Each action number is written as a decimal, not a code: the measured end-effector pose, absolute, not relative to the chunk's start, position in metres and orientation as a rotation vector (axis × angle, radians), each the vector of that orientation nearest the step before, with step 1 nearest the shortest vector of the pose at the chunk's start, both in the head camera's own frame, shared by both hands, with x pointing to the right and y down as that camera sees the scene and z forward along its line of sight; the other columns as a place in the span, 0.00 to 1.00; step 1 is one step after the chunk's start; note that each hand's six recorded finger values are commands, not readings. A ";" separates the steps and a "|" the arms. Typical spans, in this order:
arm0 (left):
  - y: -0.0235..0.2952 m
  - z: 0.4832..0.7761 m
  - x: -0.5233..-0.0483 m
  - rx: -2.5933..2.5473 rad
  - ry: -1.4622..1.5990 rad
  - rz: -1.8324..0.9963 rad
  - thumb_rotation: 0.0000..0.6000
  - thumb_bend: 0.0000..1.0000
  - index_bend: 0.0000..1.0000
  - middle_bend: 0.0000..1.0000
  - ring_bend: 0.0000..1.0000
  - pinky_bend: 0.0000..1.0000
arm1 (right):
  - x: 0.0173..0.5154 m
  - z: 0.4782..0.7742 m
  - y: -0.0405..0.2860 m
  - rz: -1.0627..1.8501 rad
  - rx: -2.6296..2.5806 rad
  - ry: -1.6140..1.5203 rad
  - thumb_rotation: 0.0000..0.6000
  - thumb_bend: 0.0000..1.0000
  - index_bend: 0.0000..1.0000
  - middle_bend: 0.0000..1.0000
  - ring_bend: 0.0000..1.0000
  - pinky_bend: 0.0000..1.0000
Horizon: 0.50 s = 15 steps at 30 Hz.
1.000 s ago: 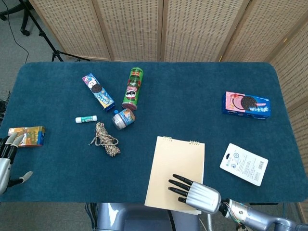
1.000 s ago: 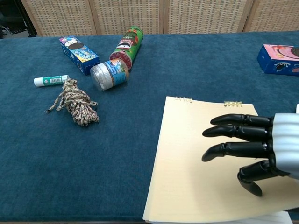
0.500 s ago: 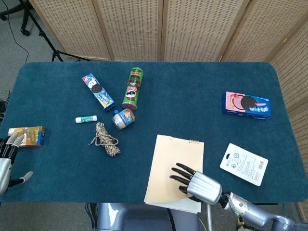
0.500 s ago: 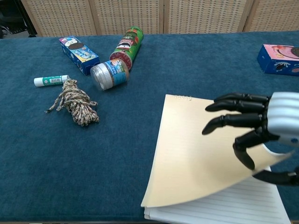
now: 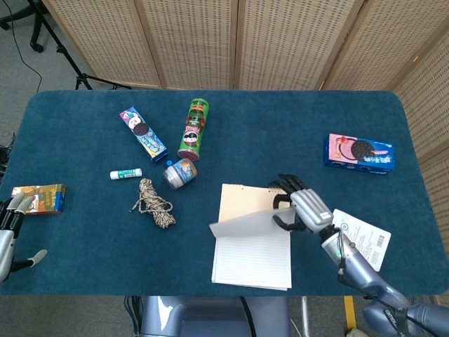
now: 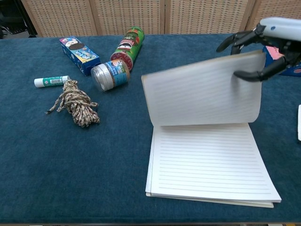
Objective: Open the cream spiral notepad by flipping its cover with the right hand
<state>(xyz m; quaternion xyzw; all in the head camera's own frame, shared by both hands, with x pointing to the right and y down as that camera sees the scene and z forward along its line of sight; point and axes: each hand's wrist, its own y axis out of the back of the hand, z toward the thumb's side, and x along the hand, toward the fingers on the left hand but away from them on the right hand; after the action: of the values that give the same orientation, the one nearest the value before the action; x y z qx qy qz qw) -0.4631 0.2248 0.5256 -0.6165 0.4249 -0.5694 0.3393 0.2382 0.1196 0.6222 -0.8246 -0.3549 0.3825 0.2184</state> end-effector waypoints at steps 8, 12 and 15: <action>0.221 0.528 -0.467 -1.611 1.116 -1.499 1.00 0.00 0.00 0.00 0.00 0.00 | 0.251 0.626 0.051 1.177 -2.241 -1.313 1.00 0.93 0.71 0.19 0.00 0.00; 0.219 0.530 -0.469 -1.612 1.119 -1.515 1.00 0.00 0.00 0.00 0.00 0.00 | 0.259 0.631 0.024 1.222 -2.184 -1.422 1.00 0.95 0.72 0.19 0.00 0.00; 0.216 0.534 -0.471 -1.612 1.121 -1.534 1.00 0.00 0.00 0.00 0.00 0.00 | 0.271 0.638 0.003 1.270 -2.114 -1.505 1.00 0.96 0.72 0.19 0.00 0.00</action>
<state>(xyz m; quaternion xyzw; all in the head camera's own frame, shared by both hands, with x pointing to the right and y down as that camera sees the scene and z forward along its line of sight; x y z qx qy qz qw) -0.4709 0.2164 0.5338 -0.6131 0.4262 -0.5835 0.3193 0.2710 0.0030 0.6380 -0.7260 -0.5168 0.4360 0.1260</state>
